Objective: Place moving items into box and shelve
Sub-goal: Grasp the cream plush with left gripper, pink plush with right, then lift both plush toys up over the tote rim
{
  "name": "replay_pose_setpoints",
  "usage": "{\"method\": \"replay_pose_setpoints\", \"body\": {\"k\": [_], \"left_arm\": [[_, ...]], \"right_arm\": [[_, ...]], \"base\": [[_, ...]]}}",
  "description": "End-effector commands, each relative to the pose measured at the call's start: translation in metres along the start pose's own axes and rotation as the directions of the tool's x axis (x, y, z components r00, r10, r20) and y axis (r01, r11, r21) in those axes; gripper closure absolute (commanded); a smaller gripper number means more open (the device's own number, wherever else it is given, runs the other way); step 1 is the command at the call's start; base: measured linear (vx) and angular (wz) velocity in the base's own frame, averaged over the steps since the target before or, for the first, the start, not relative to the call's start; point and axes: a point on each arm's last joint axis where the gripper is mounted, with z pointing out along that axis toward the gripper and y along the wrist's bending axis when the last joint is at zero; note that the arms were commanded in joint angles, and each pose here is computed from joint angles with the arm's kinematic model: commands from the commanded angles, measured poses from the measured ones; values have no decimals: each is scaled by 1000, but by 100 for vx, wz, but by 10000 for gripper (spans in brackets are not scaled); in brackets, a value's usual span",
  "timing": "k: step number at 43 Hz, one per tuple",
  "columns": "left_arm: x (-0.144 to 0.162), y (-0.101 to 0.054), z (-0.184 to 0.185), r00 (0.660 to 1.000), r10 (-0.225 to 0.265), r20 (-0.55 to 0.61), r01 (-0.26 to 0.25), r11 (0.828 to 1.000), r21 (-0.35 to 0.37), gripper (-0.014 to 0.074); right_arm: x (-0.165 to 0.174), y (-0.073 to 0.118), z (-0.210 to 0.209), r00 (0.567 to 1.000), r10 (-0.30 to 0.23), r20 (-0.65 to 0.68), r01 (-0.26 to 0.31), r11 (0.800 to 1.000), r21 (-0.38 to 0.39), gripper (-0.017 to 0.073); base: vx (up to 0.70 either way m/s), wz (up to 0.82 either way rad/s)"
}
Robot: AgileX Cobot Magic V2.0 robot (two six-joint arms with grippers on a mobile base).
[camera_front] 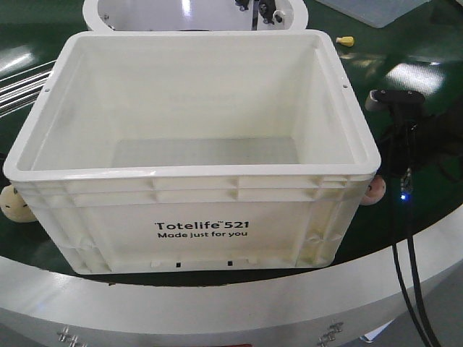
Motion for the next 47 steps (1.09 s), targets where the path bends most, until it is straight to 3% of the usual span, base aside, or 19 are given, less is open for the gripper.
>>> {"method": "replay_pose_setpoints", "body": {"k": [1,15,16,21,40,45,46,47], "left_arm": [[-15,-1,1,997,-15,74,15,1000,0,29],[-3,1,28,999,-20,-28,19,1000,-10,64],[5,1,38,994,-40,-103,40,999,-7,419],[6,1,39,992,-55,-110,54,999,-6,603],[3,1,37,995,-56,-84,56,998,-6,602],[-3,1,32,998,-53,-34,52,999,-8,602],[-17,0,13,994,-46,94,46,999,-7,602],[-18,0,12,994,-45,103,46,999,-7,602]], "right_arm": [[-9,2,-13,998,-23,50,23,1000,7,566],[-9,2,-13,998,-23,50,23,1000,7,566],[-9,2,-13,998,-23,50,23,1000,7,566],[-10,2,-13,998,-23,52,23,1000,8,566],[-10,2,-14,998,-24,57,24,1000,11,566],[-11,1,-14,997,-34,72,32,999,19,566],[-17,2,-25,989,-55,140,49,998,45,566],[-18,2,-26,987,-59,148,52,997,48,566]], "base": [[0,0],[0,0],[0,0],[0,0],[0,0],[0,0],[0,0],[0,0]]}}
